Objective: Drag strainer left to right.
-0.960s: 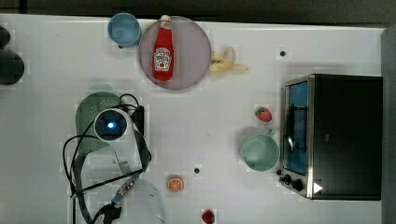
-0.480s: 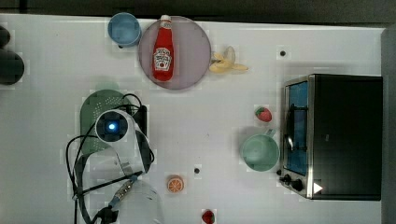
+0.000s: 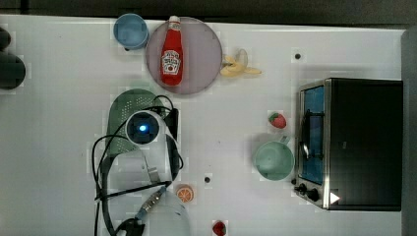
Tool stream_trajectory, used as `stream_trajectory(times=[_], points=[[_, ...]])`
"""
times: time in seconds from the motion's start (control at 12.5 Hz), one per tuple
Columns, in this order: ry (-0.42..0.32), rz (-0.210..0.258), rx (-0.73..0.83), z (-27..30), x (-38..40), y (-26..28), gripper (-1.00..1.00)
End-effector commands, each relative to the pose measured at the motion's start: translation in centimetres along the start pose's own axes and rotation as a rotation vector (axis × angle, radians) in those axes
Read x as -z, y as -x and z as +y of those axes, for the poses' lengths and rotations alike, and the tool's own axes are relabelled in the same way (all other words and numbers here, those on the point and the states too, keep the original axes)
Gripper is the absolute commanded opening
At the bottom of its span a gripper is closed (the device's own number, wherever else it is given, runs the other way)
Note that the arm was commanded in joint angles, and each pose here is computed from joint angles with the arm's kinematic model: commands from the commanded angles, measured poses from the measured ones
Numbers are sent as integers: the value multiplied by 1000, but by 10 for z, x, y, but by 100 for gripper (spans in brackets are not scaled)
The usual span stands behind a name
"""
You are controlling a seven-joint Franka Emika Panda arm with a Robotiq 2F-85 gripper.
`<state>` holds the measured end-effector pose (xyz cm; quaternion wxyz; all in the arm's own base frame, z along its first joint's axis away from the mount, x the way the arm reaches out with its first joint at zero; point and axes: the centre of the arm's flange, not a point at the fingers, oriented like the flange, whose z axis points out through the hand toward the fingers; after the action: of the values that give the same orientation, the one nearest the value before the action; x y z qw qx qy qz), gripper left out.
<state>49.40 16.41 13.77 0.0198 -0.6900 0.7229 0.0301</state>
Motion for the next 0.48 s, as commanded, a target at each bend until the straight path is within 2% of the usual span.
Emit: stream_trajectory(times=[0.08,0.48], points=[[-1,19,0,-1,8,-42,100],[11,60,29,4,11,-98,100]])
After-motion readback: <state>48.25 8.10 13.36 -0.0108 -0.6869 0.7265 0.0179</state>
